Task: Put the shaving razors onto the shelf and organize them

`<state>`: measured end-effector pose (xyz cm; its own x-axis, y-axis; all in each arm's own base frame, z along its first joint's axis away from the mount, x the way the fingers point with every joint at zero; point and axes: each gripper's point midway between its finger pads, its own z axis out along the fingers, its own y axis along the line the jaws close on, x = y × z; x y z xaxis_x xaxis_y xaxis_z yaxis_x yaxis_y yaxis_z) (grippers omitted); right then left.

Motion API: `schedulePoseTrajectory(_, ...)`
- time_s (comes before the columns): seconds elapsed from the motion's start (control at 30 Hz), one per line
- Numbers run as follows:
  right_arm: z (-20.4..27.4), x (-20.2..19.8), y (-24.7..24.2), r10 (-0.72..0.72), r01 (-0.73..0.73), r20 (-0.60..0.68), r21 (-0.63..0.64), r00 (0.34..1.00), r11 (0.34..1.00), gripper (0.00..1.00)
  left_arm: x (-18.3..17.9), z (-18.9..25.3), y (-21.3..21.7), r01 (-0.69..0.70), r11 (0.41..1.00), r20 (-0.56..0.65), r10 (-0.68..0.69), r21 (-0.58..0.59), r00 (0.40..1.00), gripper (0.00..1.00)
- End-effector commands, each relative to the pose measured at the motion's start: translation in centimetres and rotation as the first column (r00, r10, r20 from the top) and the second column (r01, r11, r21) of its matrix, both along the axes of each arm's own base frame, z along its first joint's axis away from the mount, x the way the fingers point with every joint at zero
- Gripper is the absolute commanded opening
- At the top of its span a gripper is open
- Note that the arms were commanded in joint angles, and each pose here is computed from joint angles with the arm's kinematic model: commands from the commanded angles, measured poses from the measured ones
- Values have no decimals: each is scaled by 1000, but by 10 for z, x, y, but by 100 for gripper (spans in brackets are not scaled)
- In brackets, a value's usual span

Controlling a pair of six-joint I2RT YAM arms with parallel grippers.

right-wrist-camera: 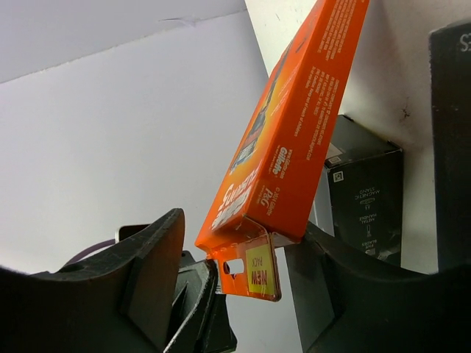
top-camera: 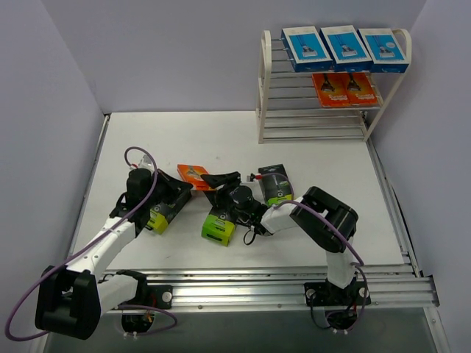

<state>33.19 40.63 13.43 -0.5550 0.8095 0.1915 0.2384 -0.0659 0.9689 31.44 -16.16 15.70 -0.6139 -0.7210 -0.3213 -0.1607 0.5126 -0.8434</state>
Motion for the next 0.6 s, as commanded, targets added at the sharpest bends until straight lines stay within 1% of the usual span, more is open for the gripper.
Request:
schedulePoseTrajectory(0.0,38,9,8,-24,17,72,104,997,994,51,-4,9,-9,50,999,47,-50,-9,998,2)
schedulePoseTrajectory(0.1,34,7,10,-8,2,65,96,998,995,48,-7,12,-10,56,998,61,-56,-1,997,2)
schedulePoseTrajectory(0.23,27,7,9,-9,4,59,80,998,997,42,-13,6,-12,71,998,38,-70,-4,997,2)
schedulePoseTrajectory(0.4,26,7,8,-8,2,61,87,998,996,41,-21,1,-15,89,996,24,-88,-4,996,2)
schedulePoseTrajectory(0.57,28,7,10,1,-8,73,98,997,995,33,-26,-5,-16,101,995,18,-101,11,995,2)
